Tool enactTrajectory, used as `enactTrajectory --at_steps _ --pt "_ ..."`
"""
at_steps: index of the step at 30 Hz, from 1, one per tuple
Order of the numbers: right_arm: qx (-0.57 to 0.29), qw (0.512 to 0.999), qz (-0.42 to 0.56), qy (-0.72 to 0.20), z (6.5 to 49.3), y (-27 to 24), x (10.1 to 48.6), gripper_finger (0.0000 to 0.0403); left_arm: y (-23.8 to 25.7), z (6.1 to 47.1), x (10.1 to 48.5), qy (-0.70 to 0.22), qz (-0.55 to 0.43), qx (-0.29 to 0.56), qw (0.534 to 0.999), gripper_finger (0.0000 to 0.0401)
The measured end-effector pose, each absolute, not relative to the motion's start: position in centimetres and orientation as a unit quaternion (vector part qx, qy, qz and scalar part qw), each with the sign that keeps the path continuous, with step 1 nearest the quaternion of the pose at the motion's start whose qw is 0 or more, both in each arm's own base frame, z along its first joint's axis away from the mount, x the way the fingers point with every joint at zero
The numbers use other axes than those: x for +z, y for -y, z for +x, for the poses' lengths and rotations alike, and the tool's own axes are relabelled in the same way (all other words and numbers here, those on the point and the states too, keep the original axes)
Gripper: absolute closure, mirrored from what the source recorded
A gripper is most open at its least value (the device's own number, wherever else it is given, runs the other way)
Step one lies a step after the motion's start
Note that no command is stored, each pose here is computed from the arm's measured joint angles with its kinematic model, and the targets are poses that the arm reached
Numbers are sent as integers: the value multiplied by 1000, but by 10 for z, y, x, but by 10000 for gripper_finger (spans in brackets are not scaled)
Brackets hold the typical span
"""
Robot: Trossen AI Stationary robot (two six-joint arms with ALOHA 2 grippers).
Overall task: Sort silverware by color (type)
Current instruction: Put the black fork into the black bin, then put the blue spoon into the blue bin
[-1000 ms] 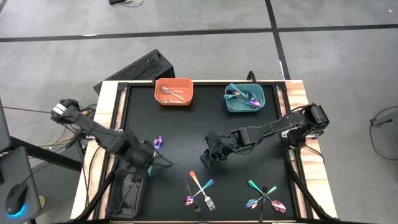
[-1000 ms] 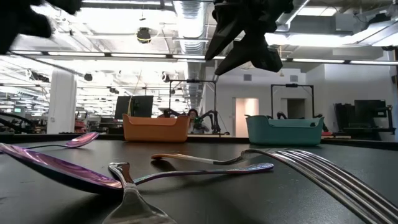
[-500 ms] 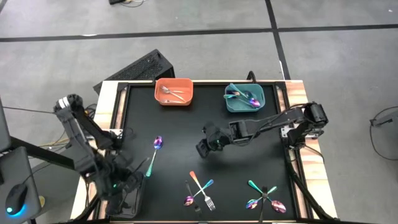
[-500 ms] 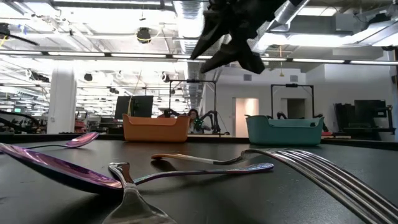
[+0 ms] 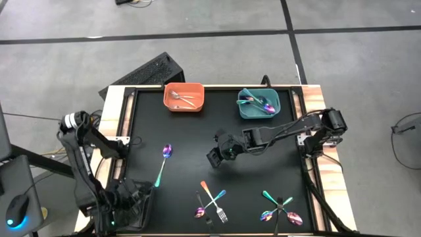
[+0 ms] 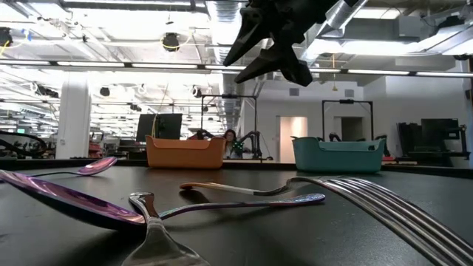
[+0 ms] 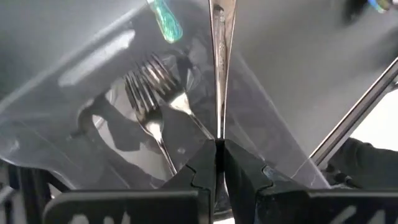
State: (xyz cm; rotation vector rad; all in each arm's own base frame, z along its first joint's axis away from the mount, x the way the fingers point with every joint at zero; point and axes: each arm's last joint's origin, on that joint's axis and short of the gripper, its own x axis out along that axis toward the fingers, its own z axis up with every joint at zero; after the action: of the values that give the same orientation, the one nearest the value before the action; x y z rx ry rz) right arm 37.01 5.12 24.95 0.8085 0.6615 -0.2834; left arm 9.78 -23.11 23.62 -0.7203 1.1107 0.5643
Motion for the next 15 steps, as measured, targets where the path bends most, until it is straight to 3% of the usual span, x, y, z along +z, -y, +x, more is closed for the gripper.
enactTrajectory --at_steps 15 --pt "-115 853 392 -326 370 -53 249 253 232 92 231 -502 -292 265 770 377"
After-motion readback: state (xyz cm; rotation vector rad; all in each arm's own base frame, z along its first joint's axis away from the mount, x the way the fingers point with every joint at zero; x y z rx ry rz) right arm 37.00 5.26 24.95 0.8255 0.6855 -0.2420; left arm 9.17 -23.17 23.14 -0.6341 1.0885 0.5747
